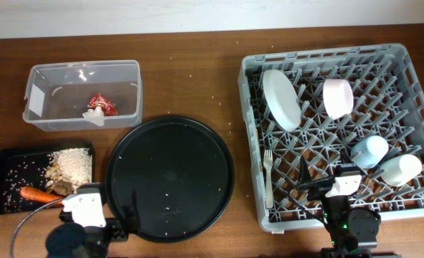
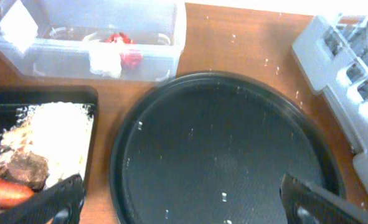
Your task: Sort waste into correct bins and load items into the dishwasher rack
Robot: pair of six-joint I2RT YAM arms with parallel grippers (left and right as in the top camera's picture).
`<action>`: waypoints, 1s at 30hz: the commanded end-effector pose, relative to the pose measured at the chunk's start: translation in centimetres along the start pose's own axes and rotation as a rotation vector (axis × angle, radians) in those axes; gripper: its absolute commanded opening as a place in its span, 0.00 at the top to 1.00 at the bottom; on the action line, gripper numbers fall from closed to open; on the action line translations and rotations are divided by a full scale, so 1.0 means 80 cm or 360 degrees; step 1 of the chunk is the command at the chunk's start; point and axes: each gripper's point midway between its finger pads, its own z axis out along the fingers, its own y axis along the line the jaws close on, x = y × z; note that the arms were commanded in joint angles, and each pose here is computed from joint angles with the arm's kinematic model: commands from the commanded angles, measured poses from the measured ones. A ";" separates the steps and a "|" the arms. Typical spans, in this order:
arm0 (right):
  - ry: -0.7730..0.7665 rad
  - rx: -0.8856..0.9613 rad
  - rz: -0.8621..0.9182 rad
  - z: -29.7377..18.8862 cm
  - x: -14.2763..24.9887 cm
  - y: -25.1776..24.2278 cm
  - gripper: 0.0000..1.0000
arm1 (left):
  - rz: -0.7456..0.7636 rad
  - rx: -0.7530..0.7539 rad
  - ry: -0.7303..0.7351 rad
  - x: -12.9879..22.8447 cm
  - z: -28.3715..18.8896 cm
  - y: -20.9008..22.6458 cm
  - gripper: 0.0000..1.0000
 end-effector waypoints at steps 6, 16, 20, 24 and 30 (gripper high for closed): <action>0.0003 -0.0030 -0.0010 0.000 0.002 0.005 0.02 | 0.0073 0.0104 -0.0847 -0.023 0.088 -0.004 0.01; 0.0003 -0.0030 -0.0010 0.000 0.002 0.005 0.02 | 0.0232 0.0072 -0.0701 0.013 0.112 -0.001 0.01; 0.0003 -0.0030 -0.0010 0.000 0.002 0.005 0.02 | 0.0232 0.0071 -0.0702 0.013 0.112 -0.001 0.01; 0.0003 -0.0030 -0.0010 0.000 0.002 0.005 0.02 | 0.0232 0.0071 -0.0702 0.013 0.112 -0.001 0.01; 0.0003 -0.0030 -0.0010 0.000 0.002 0.005 0.02 | 0.0232 0.0071 -0.0702 0.013 0.112 -0.001 0.01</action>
